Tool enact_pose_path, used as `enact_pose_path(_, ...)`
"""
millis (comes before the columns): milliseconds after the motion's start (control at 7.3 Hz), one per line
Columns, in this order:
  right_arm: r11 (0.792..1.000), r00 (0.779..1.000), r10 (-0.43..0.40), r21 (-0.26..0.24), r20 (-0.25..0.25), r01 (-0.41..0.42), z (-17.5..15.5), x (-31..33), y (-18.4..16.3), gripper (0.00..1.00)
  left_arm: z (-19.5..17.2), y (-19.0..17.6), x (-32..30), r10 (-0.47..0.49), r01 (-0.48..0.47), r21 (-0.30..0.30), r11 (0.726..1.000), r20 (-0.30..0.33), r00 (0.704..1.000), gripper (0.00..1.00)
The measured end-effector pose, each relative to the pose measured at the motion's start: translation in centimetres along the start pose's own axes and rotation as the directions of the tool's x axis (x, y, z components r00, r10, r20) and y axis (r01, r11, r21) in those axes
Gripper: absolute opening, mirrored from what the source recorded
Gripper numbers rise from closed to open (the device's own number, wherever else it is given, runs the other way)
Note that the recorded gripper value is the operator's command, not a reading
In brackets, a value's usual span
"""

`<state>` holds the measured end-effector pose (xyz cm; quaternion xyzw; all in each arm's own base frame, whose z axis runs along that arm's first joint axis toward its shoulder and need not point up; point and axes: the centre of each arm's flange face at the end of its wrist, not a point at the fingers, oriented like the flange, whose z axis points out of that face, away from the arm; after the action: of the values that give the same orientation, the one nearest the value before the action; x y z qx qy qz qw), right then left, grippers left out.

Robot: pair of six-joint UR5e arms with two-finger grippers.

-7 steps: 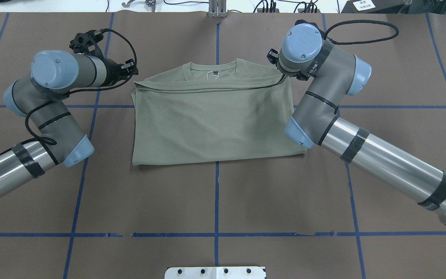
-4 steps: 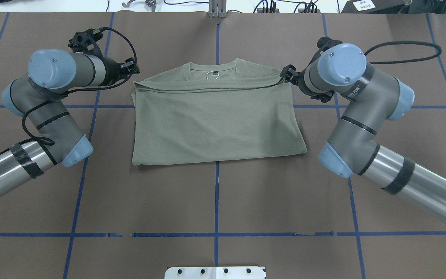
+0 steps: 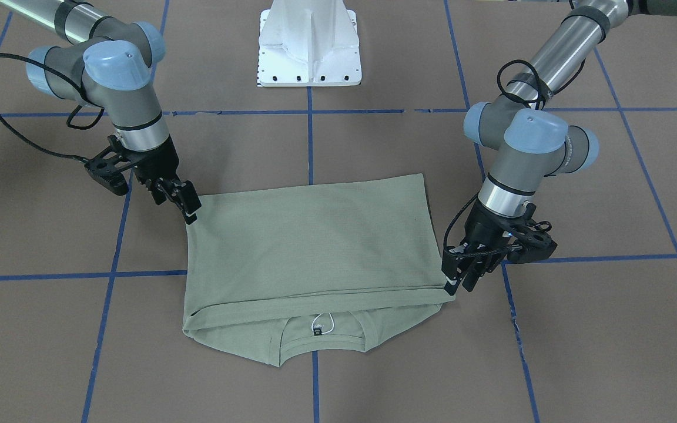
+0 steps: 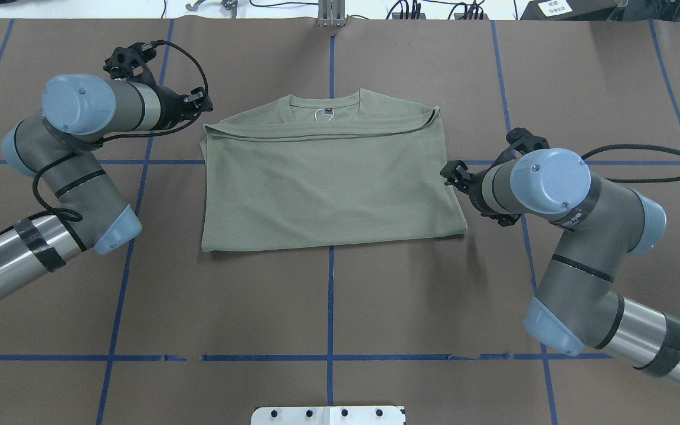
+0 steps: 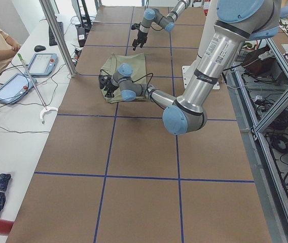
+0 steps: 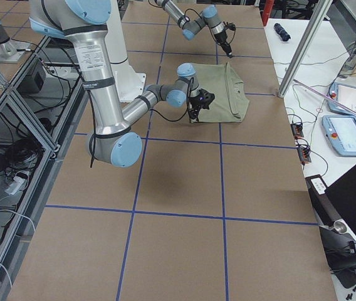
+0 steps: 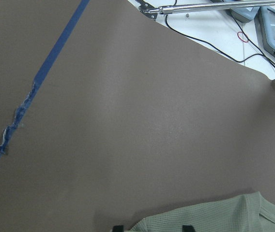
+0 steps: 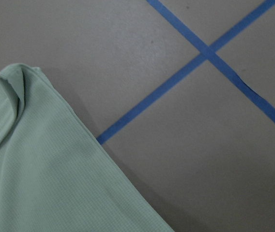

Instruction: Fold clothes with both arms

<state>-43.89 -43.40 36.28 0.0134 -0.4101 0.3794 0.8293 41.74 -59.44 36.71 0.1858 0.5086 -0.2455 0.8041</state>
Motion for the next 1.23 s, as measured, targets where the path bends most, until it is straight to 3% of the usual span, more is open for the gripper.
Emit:
enact_pose_path(137,1.0,1.0,0.013,-0.009,-0.011,-0.013,0.6,0.6,1.6,0.9,0.0,0.0,-0.1,0.0,0.0,0.003,1.0,0.001,1.0,0.5)
enact_pose_path(274,1.0,1.0,0.015,-0.013,-0.022,-0.015,1.1,1.0,2.3,0.55,0.0,-0.1,-0.1,0.0,0.0,0.005,1.0,0.003,1.0,0.5)
enact_pose_path(411,1.0,0.999,0.015,-0.013,-0.033,-0.015,1.5,1.3,2.7,0.43,0.0,-0.1,-0.2,-0.001,0.001,0.006,1.0,0.004,1.0,0.5)
enact_pose_path(548,1.0,0.999,0.015,-0.011,-0.041,-0.015,1.8,1.5,2.7,0.39,0.0,-0.1,-0.2,-0.002,0.002,0.006,1.0,0.004,1.0,0.5)
enact_pose_path(685,1.0,0.999,0.016,-0.008,-0.049,-0.016,2.1,1.7,2.7,0.0,0.0,-0.1,-0.2,-0.003,0.003,0.007,1.0,0.004,1.0,0.5)
enact_pose_path(1233,1.0,0.998,0.015,-0.008,-0.053,-0.016,2.1,1.9,2.6,0.0,-0.2,-0.3,-0.1,-0.004,0.004,0.011,1.0,0.003,1.0,0.5)
